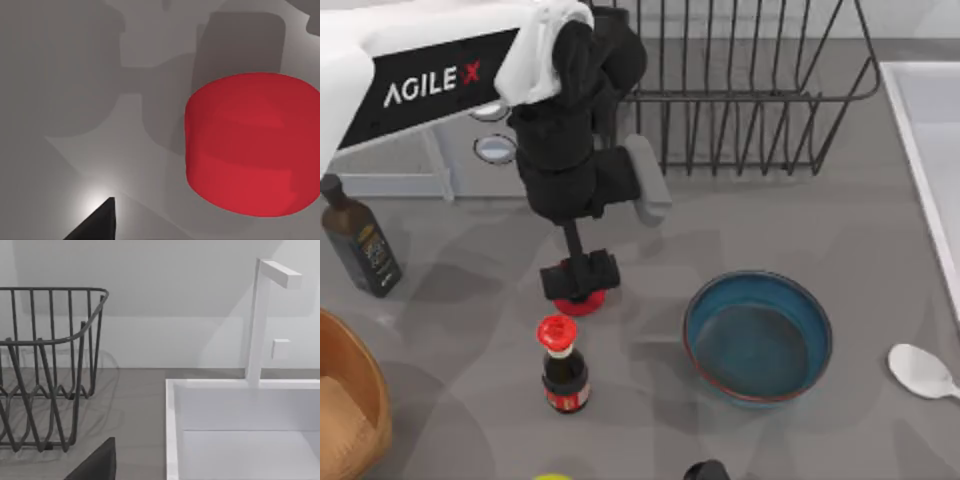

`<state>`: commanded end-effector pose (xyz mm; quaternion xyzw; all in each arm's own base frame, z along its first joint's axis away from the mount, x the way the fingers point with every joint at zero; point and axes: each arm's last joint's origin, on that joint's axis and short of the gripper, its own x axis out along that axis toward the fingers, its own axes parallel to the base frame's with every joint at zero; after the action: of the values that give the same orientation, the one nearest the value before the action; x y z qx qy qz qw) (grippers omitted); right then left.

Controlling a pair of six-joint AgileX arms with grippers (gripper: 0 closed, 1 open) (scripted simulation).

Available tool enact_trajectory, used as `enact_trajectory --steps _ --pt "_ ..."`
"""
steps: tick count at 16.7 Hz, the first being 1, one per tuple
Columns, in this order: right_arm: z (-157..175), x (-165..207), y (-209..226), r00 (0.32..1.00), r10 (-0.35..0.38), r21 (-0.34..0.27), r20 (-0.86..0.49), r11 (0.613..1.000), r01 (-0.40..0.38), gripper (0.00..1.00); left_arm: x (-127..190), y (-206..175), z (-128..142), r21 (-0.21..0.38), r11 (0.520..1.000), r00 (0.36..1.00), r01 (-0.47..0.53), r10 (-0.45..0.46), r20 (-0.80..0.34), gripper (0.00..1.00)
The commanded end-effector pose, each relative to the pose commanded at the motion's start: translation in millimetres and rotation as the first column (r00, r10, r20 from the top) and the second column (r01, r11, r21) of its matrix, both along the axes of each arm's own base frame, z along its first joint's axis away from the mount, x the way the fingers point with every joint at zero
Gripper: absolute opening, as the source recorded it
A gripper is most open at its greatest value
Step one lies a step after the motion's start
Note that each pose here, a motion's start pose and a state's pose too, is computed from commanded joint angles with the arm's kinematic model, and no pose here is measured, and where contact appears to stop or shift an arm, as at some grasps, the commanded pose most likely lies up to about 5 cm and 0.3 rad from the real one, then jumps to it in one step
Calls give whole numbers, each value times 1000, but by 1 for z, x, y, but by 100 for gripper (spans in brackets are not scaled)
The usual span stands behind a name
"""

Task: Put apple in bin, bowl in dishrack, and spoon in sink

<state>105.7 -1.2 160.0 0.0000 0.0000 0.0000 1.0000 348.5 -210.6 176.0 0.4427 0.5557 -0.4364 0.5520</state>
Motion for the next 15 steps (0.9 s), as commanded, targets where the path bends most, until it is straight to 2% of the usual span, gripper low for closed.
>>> enact_trajectory --steps 4,10,15 --pt "0 0 0 1000 0 0 0 1000 0 100 7 1 -9 -5 1000 1000 -4 4 8 100" --pt "0 0 0 1000 0 0 0 1000 0 100 9 -1 -62 -1 1000 1000 -1 1 2 100" --pt "0 0 0 1000 0 0 0 1000 0 100 0 1 -70 0 1000 1000 0 0 0 100"
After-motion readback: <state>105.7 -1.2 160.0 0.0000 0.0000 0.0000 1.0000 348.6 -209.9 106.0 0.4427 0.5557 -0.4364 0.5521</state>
